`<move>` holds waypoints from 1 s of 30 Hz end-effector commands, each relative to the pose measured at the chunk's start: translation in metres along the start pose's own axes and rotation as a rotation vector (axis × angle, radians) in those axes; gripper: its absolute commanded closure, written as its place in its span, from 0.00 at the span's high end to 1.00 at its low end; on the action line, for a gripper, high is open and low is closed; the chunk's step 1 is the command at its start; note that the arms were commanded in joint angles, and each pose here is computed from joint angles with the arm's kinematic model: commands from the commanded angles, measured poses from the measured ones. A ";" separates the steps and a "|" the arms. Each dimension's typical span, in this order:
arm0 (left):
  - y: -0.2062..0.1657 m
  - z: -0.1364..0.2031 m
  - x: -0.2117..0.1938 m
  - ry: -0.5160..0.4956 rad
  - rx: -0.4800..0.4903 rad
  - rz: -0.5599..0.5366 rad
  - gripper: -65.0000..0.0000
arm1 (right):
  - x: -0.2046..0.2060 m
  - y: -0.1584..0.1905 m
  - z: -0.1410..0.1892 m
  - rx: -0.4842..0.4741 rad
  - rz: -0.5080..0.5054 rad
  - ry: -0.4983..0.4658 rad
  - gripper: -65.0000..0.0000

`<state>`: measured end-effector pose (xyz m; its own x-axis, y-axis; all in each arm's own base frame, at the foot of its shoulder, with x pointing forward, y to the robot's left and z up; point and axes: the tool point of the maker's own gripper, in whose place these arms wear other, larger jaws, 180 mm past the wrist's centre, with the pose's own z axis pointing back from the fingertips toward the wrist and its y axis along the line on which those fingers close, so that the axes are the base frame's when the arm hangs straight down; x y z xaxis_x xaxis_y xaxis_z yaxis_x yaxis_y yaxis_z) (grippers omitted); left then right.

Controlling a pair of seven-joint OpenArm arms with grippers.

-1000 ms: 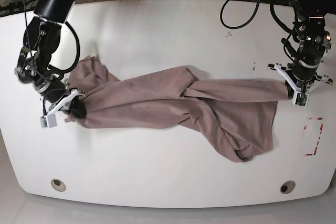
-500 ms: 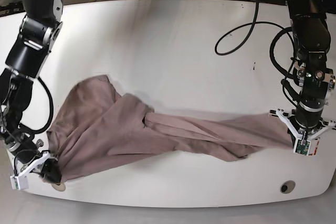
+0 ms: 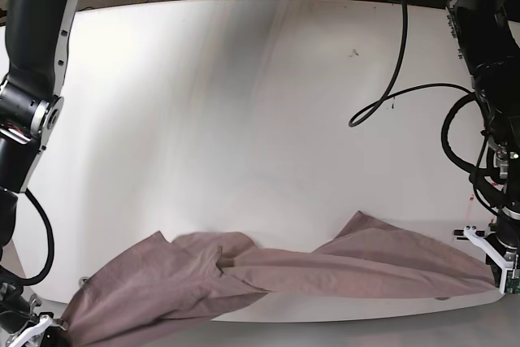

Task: Fold the T-shirt properly
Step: 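Lift and shake the shirt with both grippers, then lay it flat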

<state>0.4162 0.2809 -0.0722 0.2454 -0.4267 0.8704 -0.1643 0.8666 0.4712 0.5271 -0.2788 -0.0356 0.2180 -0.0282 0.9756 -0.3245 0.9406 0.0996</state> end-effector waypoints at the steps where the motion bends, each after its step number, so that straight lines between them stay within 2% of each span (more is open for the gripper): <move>1: 0.026 0.005 0.024 -0.068 0.067 -0.017 0.01 | 0.044 -0.005 0.017 -0.014 0.034 -0.104 0.00; 5: 0.026 0.005 0.019 -0.057 0.068 -0.023 0.01 | 0.037 -0.008 0.019 -0.023 0.033 -0.086 0.00; 9: 0.016 0.008 -0.019 0.026 0.045 -0.034 0.01 | 0.002 -0.018 0.022 -0.031 0.011 -0.029 0.00; 11: 0.012 0.011 -0.040 0.070 0.034 -0.038 0.01 | -0.025 -0.015 0.021 -0.006 -0.024 0.003 0.00; 17: -0.017 0.029 -0.109 0.226 -0.038 -0.052 0.01 | -0.100 -0.037 0.047 -0.056 -0.125 0.071 0.00; 21: -0.033 0.054 -0.169 0.365 -0.077 -0.039 0.01 | -0.163 -0.042 0.068 -0.093 -0.172 0.162 0.00; 26: -0.065 0.086 -0.218 0.431 -0.162 -0.043 0.01 | -0.231 -0.042 0.091 -0.124 -0.267 0.250 0.00; 30: -0.081 0.113 -0.248 0.479 -0.216 -0.053 0.01 | -0.266 -0.028 0.106 -0.124 -0.281 0.304 0.00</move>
<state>0.2690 0.2849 -0.3118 0.6763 -0.3322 0.6575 0.0502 0.9112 0.4088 0.3796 -0.3336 -0.2977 0.6098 -0.2207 0.7612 -0.0736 0.9405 0.3316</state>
